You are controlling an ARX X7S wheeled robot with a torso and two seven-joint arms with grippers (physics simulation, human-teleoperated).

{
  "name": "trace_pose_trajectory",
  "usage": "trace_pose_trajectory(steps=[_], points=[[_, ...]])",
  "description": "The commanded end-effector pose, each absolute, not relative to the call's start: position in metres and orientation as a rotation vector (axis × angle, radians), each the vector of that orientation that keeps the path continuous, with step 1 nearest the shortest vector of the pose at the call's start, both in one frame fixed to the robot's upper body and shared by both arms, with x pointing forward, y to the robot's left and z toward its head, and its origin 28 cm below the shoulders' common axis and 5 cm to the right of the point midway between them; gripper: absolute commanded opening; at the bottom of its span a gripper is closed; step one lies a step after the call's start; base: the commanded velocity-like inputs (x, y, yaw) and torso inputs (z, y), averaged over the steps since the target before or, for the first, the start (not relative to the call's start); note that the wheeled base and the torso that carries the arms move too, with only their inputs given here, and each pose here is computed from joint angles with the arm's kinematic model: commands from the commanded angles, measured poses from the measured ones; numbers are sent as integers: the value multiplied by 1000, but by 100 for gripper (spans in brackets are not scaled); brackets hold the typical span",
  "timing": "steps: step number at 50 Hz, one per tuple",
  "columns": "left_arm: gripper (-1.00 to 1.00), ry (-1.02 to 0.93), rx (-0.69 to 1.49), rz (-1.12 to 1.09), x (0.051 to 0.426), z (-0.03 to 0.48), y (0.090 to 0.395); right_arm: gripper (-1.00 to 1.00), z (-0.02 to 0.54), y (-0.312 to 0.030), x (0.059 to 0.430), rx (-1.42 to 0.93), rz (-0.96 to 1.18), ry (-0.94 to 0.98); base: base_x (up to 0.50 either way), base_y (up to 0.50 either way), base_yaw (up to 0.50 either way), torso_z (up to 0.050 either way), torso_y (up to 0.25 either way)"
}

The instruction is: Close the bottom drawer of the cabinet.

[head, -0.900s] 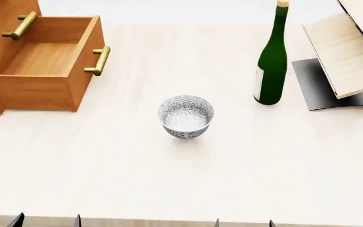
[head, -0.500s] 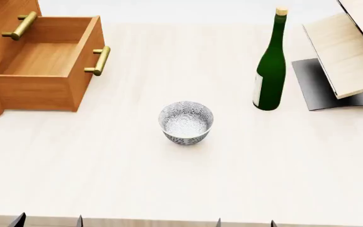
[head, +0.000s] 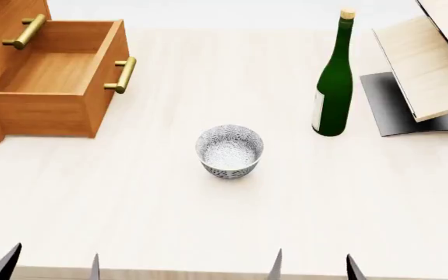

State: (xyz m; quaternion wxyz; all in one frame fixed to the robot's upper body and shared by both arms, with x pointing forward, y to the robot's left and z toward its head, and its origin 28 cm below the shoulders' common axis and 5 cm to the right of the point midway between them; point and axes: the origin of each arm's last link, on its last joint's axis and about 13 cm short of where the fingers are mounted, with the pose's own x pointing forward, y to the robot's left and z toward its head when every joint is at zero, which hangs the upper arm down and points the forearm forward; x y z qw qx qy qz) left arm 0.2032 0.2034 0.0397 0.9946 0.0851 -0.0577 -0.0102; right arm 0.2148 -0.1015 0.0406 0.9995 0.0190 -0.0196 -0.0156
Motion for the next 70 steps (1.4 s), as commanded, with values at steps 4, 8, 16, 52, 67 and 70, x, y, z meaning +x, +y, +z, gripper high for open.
trace_pose_trajectory(steps=[4, 8, 16, 52, 67, 70], points=[[100, -263, 299, -7, 193, 86, 206, 100, 92, -104, 210, 26, -38, -142, 0, 0, 0, 0, 0], [100, -304, 320, 1, 187, 99, 206, 100, 106, -104, 206, 20, -33, -168, 0, 0, 0, 0, 0], [100, -374, 305, 34, 180, 124, 210, 100, 125, -103, 201, 2, -16, -217, 0, 0, 0, 0, 0], [100, -440, 320, 67, 175, 140, 211, 100, 133, -98, 196, 19, 34, -249, 0, 250, 0, 0, 0], [100, -442, 332, 67, 174, 140, 210, 100, 132, -99, 197, 25, 36, -250, 0, 500, 0, 0, 0], [100, -441, 333, 67, 175, 140, 210, 100, 132, -99, 196, 28, 35, -249, 0, 500, 0, 0, 0]])
